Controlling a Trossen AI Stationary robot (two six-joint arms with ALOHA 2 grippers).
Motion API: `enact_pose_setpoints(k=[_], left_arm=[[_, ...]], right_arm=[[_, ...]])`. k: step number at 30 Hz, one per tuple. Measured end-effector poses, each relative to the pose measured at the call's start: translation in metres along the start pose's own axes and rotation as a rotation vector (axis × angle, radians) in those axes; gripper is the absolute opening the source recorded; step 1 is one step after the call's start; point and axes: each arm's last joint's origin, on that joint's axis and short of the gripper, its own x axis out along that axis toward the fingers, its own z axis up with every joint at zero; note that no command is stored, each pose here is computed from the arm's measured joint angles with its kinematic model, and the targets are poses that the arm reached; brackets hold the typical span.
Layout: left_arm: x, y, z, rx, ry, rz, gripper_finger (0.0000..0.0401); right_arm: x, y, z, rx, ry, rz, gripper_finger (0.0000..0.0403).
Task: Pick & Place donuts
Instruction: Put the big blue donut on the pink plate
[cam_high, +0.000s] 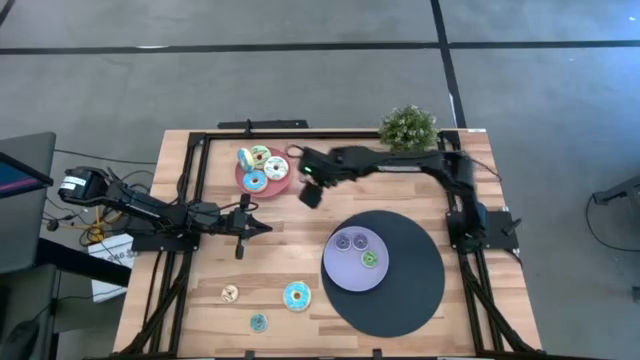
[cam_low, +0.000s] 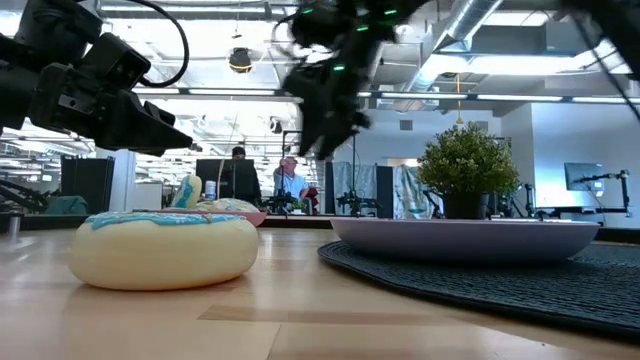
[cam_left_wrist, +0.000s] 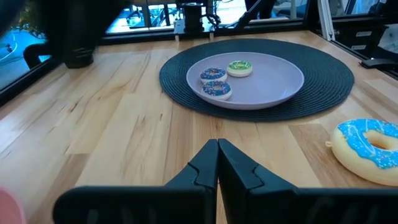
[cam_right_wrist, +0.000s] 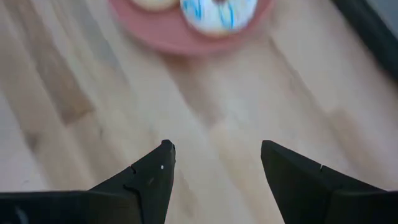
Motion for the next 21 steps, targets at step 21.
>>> enact_pose_setpoints(k=[21], left_arm=[[0.03,0.021,0.078,-0.114,-0.002,0.445,0.0155]], right_arm=[[-0.098,0.012,-0.279,0.376,-0.36,0.026,0.0231]])
